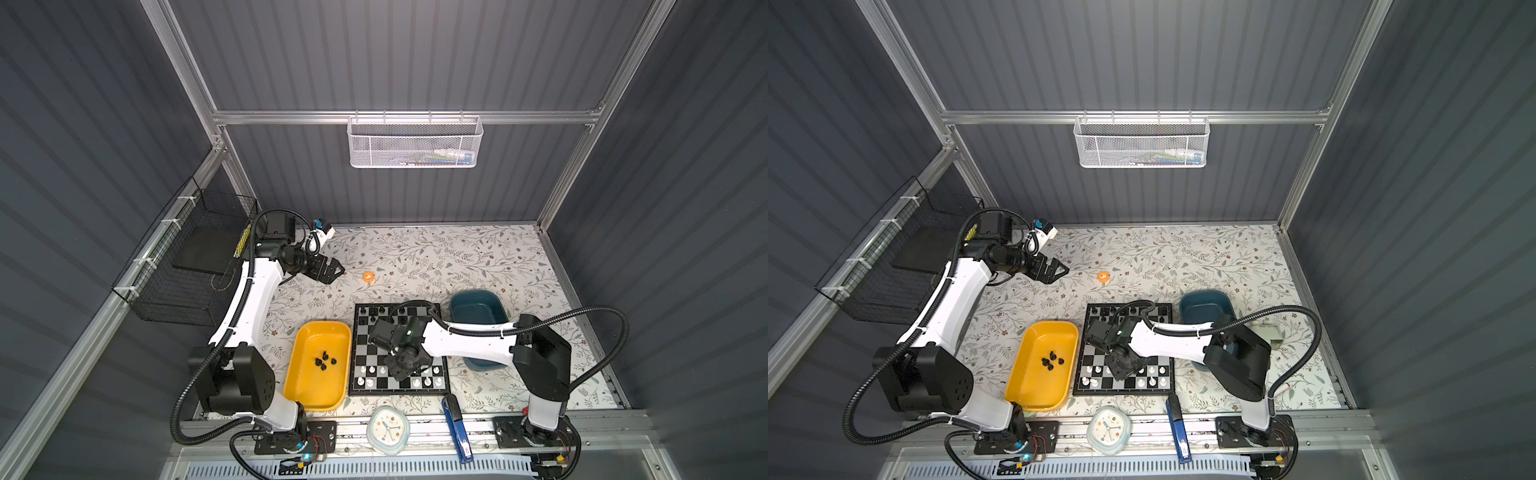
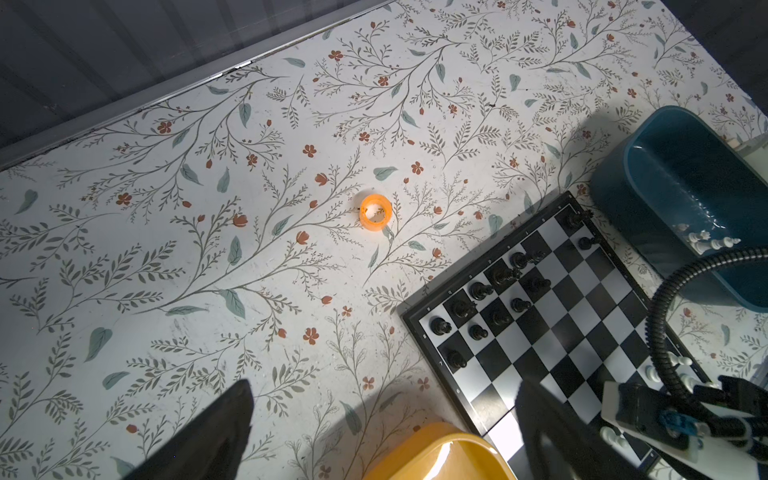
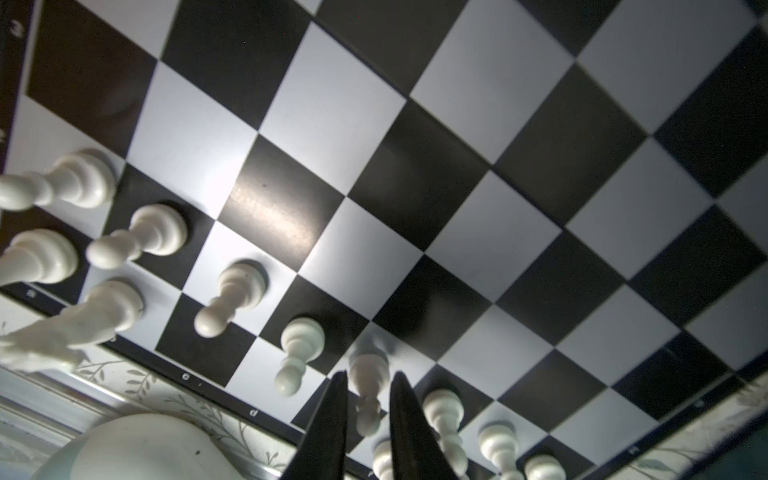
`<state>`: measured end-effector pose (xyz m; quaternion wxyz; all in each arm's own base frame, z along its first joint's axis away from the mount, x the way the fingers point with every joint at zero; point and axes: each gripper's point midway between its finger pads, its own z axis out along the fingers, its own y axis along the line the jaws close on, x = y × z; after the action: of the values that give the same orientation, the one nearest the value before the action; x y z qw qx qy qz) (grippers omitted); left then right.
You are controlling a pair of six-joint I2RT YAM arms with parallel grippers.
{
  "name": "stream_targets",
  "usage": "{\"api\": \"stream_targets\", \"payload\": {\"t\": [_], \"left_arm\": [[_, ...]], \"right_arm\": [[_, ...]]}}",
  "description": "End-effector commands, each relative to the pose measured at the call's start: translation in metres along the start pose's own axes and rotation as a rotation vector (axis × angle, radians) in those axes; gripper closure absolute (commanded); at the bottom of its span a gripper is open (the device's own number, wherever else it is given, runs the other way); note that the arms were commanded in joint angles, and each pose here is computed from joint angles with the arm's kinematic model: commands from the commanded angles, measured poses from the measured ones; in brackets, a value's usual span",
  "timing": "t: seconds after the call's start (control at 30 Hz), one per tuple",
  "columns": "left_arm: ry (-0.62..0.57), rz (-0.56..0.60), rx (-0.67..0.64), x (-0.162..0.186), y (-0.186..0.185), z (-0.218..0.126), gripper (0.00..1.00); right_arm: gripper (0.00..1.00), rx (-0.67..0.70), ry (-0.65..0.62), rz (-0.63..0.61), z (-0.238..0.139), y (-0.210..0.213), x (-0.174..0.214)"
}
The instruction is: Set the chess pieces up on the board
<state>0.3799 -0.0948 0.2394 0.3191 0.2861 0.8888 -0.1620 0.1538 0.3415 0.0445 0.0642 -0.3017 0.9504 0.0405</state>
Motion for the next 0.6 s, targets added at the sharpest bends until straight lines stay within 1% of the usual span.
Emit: {"api": "stream_targets", "payload": {"t": [0.0, 0.3, 0.57], "left_arm": [[-0.021, -0.008, -0.013, -0.003, -0.002, -0.009, 0.0], [-0.021, -0.003, -0.019, -0.003, -0.001, -0.011, 0.0], [-0.023, -0.005, -0.023, -0.003, -0.001, -0.012, 0.0]], "right_arm": [[0.77, 0.02, 0.016, 0.001, 0.004, -0.003, 0.005], [0.73, 0.035, -0.02, 0.009, -0.004, -0.008, 0.0], [0.72, 0.045, -0.047, 0.004, -0.011, -0.01, -0.004]]}}
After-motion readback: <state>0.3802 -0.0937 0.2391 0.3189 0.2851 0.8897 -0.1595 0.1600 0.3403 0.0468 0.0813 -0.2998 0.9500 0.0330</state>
